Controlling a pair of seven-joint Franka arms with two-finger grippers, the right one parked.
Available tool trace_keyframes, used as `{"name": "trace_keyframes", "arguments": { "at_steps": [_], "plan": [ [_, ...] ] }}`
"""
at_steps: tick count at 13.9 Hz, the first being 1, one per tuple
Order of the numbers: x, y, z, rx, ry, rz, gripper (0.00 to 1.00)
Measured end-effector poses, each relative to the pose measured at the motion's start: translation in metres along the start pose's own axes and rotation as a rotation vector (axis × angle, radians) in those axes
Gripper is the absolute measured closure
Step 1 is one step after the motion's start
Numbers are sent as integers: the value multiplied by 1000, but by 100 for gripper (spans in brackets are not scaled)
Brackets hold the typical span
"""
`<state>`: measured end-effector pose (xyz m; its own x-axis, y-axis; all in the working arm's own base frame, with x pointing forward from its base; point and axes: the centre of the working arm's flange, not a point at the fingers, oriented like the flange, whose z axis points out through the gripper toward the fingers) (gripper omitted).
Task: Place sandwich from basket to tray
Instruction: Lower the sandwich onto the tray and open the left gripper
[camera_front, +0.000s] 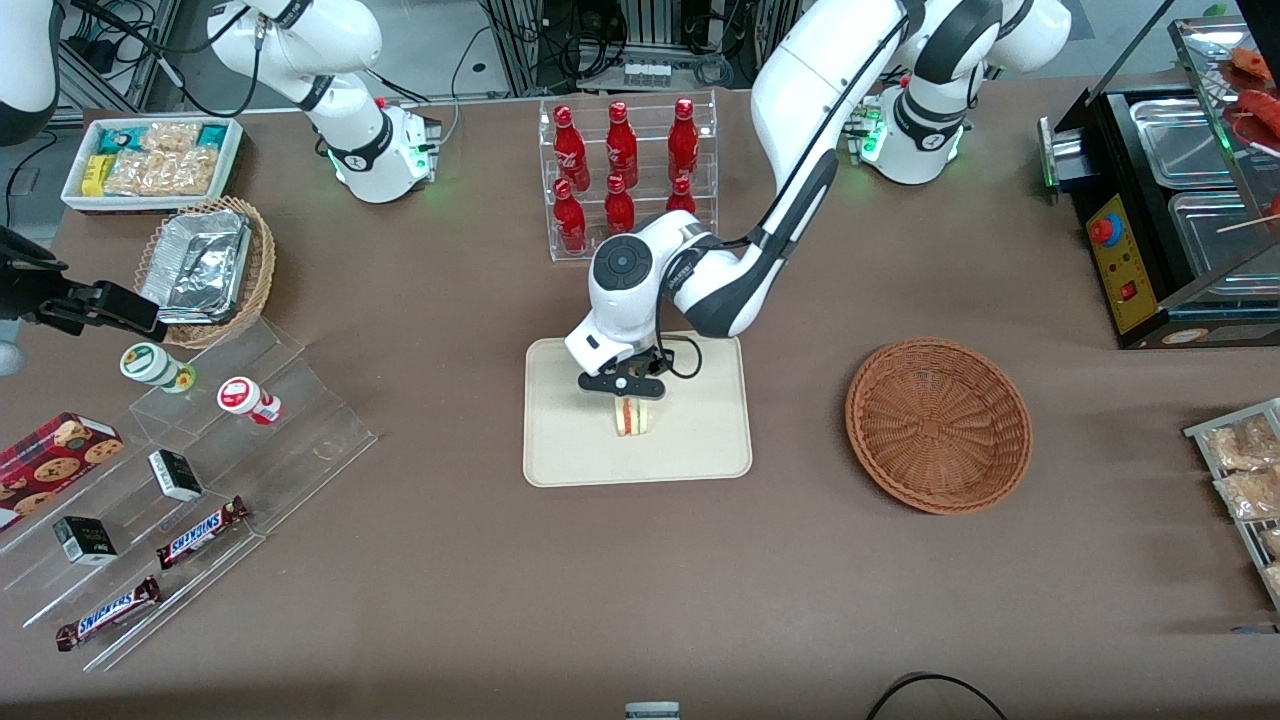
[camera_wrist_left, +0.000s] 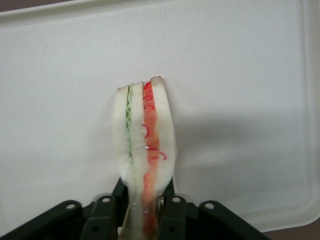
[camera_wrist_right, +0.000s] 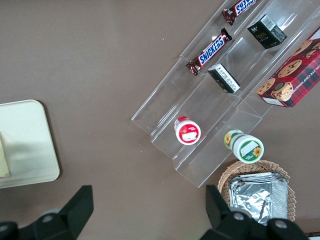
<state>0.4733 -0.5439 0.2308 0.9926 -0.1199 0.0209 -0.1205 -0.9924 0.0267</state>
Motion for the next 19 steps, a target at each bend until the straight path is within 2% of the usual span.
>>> {"name": "trace_keyframes", "arguments": {
  "at_steps": [4, 6, 12, 19],
  "plan": [
    [13, -2, -27, -14, 34, -19, 19],
    [21, -10, -65, -4, 37, -52, 1],
    [49, -85, -202, 13, 50, -165, 0],
    [74, -203, -288, 46, 35, -301, 0]
  ]
}}
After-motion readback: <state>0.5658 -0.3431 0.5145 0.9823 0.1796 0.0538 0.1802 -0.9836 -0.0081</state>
